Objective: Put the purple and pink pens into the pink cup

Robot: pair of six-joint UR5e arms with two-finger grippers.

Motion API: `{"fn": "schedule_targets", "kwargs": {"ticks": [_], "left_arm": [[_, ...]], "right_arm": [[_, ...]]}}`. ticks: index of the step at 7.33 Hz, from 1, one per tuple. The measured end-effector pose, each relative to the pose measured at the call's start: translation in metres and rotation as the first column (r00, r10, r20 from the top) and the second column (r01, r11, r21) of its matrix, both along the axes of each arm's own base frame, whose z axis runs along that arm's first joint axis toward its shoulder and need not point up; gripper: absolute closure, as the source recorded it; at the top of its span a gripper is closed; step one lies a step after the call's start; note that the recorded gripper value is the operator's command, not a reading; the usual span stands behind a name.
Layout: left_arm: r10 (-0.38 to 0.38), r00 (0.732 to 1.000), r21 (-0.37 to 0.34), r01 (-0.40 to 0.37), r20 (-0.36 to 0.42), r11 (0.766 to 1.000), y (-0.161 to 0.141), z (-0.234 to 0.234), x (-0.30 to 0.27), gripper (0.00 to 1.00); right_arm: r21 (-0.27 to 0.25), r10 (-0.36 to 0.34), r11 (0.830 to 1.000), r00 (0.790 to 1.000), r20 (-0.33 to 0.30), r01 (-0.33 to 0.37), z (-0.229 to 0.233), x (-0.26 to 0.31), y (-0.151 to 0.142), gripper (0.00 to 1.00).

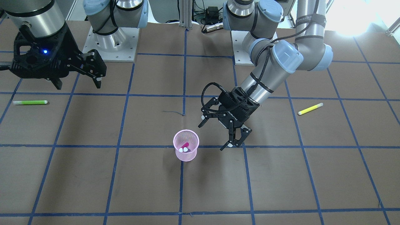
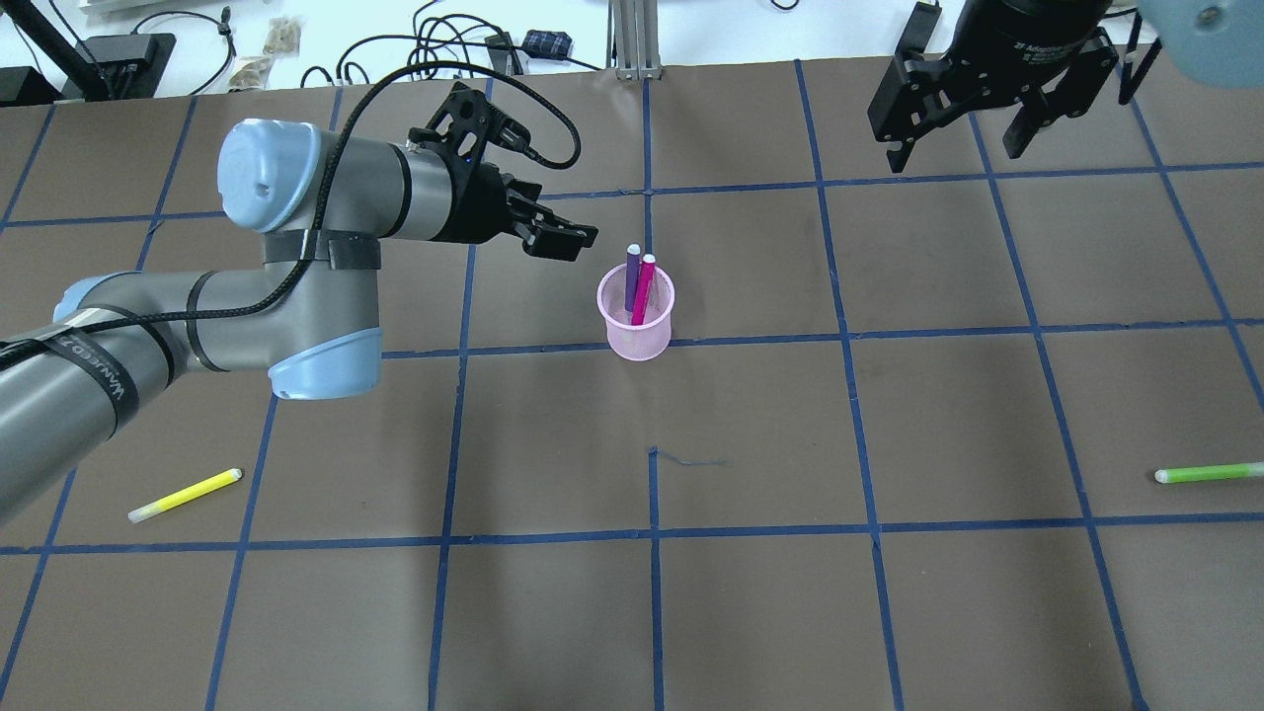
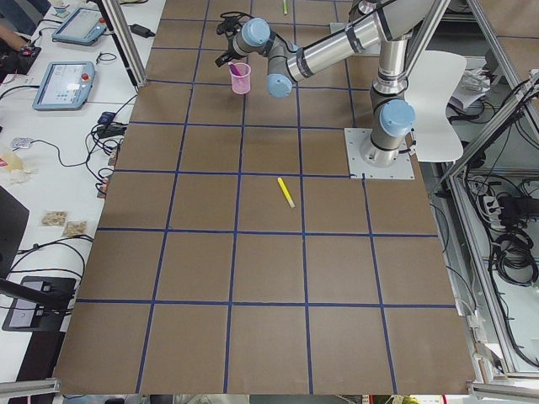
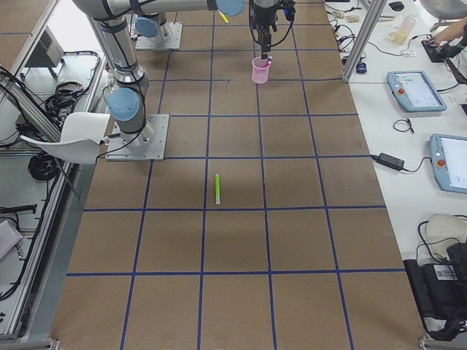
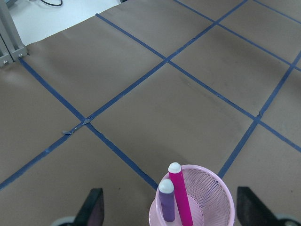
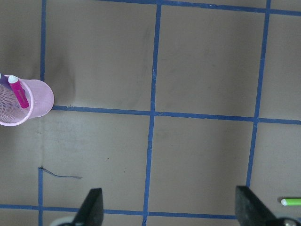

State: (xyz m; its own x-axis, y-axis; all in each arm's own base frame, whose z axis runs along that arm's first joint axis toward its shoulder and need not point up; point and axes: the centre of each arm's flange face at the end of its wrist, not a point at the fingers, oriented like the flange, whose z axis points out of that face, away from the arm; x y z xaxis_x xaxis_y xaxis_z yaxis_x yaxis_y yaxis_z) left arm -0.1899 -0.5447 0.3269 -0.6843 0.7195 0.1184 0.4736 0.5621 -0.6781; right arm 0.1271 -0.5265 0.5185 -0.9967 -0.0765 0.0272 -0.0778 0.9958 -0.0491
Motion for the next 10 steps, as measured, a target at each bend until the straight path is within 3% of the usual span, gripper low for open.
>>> {"fn": "schedule_targets", "kwargs": {"ticks": [2, 4, 5, 7, 8, 10], "left_arm": [[0.075, 0.997, 0.048, -0.076, 0.016, 0.996, -0.006, 0.012, 0.041, 0.0], [0.133, 0.981, 0.17, -0.156, 0.143, 0.973, -0.001, 0.033, 0.064, 0.0], [0.134, 0.964, 0.256, -0.193, 0.23, 0.947, -0.002, 0.06, 0.072, 0.0], [0.105, 0.908, 0.406, -0.282, 0.405, 0.869, 0.005, 0.1, 0.087, 0.0], [0.138, 0.874, 0.424, -0.358, 0.466, 0.832, 0.011, 0.109, 0.093, 0.0], [0.286, 0.806, 0.427, -0.533, 0.518, 0.73, 0.022, 0.122, 0.097, 0.0]], "right_arm": [[-0.001, 0.0, 1.0, 1.0, 0.001, 0.0, 0.001, 0.0, 0.0, 0.0], [-0.001, 0.0, 1.0, 1.0, 0.0, 0.0, 0.001, 0.0, 0.001, 0.0], [-0.001, 0.0, 1.0, 1.0, 0.0, 0.0, 0.001, 0.0, 0.001, 0.0], [0.001, 0.0, 1.0, 1.0, 0.0, 0.0, 0.001, 0.0, 0.001, 0.0], [0.001, 0.0, 1.0, 1.0, 0.001, 0.0, 0.001, 0.0, 0.001, 0.0], [-0.003, -0.001, 1.0, 1.0, 0.003, 0.001, 0.001, 0.001, 0.001, 0.0]]}}
